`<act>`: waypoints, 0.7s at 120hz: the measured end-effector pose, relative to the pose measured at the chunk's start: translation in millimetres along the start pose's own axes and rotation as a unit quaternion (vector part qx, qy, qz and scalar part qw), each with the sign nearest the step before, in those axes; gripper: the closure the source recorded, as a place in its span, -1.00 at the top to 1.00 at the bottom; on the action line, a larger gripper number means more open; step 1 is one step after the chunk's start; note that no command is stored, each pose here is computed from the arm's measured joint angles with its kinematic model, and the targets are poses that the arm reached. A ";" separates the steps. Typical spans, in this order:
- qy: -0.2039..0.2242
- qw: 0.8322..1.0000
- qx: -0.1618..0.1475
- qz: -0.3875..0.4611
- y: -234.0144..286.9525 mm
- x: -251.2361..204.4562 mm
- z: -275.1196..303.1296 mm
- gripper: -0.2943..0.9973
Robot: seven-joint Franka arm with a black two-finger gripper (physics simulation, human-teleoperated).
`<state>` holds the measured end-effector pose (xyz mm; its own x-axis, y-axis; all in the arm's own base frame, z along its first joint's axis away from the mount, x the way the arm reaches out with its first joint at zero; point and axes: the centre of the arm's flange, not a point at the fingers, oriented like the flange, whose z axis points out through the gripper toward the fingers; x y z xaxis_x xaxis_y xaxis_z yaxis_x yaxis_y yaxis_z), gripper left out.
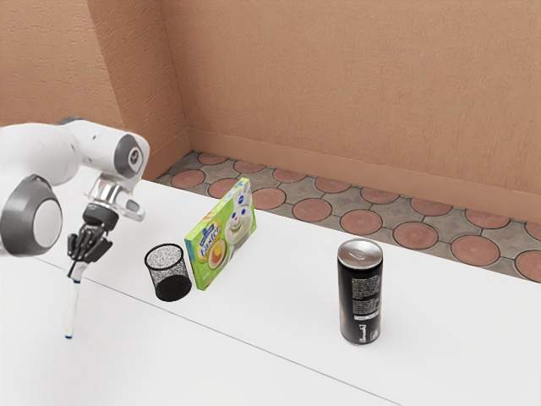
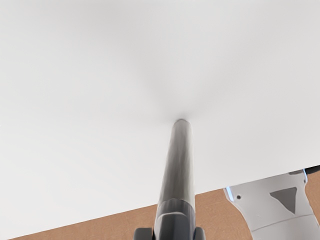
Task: Take the marker out of the pen holder and place it to the left of the pen holder.
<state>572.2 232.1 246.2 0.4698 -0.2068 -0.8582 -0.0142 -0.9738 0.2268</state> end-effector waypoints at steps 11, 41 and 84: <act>0.008 1.000 0.005 -0.004 -3.9 9.0 -3.2 -0.67; 0.020 1.000 0.011 -0.010 -6.0 17.5 -5.4 -0.43; 0.162 0.982 0.083 0.043 121.4 -143.8 -95.8 0.31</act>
<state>587.5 152.6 441.2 0.7161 -0.2742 -0.6419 -0.1971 -0.9616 0.1908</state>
